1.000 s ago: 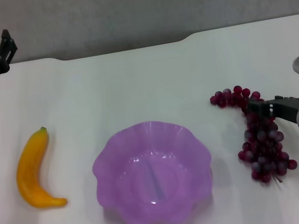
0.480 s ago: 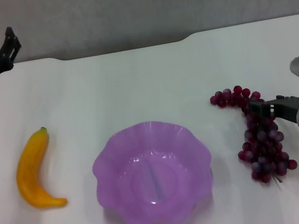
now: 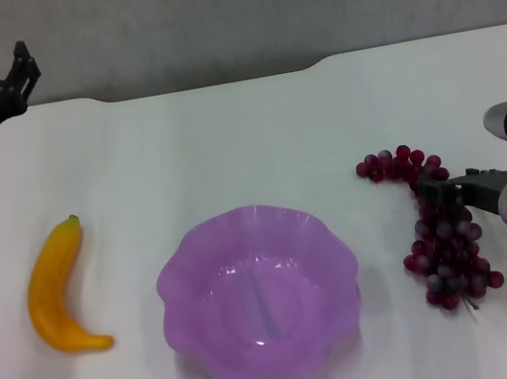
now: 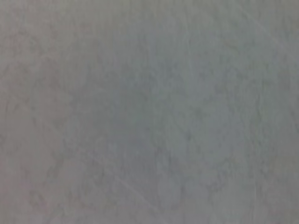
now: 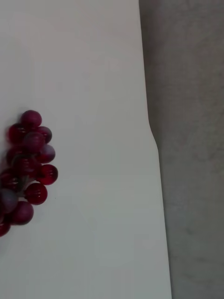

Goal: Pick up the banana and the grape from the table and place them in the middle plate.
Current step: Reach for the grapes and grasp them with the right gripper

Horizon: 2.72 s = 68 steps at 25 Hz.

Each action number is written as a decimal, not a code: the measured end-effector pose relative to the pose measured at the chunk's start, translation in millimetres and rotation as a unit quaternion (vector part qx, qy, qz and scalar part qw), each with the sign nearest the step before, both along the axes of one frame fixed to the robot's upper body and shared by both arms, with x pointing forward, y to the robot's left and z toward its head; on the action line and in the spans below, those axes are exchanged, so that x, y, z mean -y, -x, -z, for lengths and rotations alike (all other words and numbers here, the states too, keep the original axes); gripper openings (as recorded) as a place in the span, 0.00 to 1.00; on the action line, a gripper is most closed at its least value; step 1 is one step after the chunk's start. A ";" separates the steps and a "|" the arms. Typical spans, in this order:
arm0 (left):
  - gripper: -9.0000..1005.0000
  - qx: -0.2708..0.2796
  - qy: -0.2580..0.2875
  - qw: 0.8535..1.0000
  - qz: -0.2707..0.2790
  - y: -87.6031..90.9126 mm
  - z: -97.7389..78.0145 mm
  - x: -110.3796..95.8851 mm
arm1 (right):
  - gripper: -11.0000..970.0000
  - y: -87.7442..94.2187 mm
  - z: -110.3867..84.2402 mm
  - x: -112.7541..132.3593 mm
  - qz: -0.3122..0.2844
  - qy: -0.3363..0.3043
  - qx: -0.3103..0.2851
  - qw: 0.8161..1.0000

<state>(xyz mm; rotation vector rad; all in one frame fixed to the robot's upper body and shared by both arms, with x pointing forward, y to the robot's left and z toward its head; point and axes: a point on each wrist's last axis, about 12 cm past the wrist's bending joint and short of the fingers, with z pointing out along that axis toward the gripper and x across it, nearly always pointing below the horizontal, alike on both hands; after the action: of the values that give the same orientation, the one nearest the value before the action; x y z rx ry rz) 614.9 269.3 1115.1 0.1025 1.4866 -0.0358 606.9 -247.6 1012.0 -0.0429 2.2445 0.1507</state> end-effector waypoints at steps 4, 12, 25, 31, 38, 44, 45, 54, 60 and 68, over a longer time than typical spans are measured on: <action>0.87 0.001 -0.001 1.000 0.001 -0.3 -0.4 1.0 | 0.78 1.3 1.3 -1.2 -0.003 0.002 0.001 1.000; 0.87 0.001 -0.001 1.000 0.006 -1.8 -1.3 4.1 | 0.78 1.7 2.0 1.3 -0.001 0.003 0.015 1.000; 0.87 0.001 -0.003 1.000 0.011 -2.3 -1.5 6.9 | 0.78 -0.2 2.5 3.7 -0.007 0.018 0.025 0.999; 0.87 0.002 -0.003 1.000 0.013 -2.8 -2.2 8.6 | 0.78 1.5 4.6 2.9 -0.013 0.024 0.022 0.999; 0.87 0.002 -0.004 1.000 0.015 -3.2 -2.7 9.9 | 0.78 4.5 8.3 6.1 -0.007 0.022 0.013 1.000; 0.87 -0.001 -0.006 1.000 0.014 -1.6 -0.4 8.7 | 0.78 7.8 11.8 7.7 -0.011 0.028 0.002 1.000; 0.87 -0.001 -0.006 1.000 0.014 -1.5 -0.2 8.6 | 0.78 8.1 11.7 7.0 -0.012 0.027 0.004 1.000; 0.87 -0.002 -0.008 1.000 0.017 -1.6 0.1 10.5 | 0.78 5.8 10.2 12.3 -0.005 0.031 0.010 0.999; 0.87 -0.001 -0.007 1.000 0.019 -1.4 0.0 11.5 | 0.78 2.6 9.0 21.9 0.010 0.038 0.013 0.999; 0.87 -0.002 -0.010 1.000 0.025 -1.2 0.3 14.8 | 0.78 -4.8 2.5 21.6 0.007 0.042 0.029 0.999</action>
<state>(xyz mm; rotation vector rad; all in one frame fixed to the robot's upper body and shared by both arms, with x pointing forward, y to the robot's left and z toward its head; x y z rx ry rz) 616.1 254.5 1114.8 0.1554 1.4877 -0.0615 611.7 -269.1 1009.4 -0.0747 2.1911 0.0477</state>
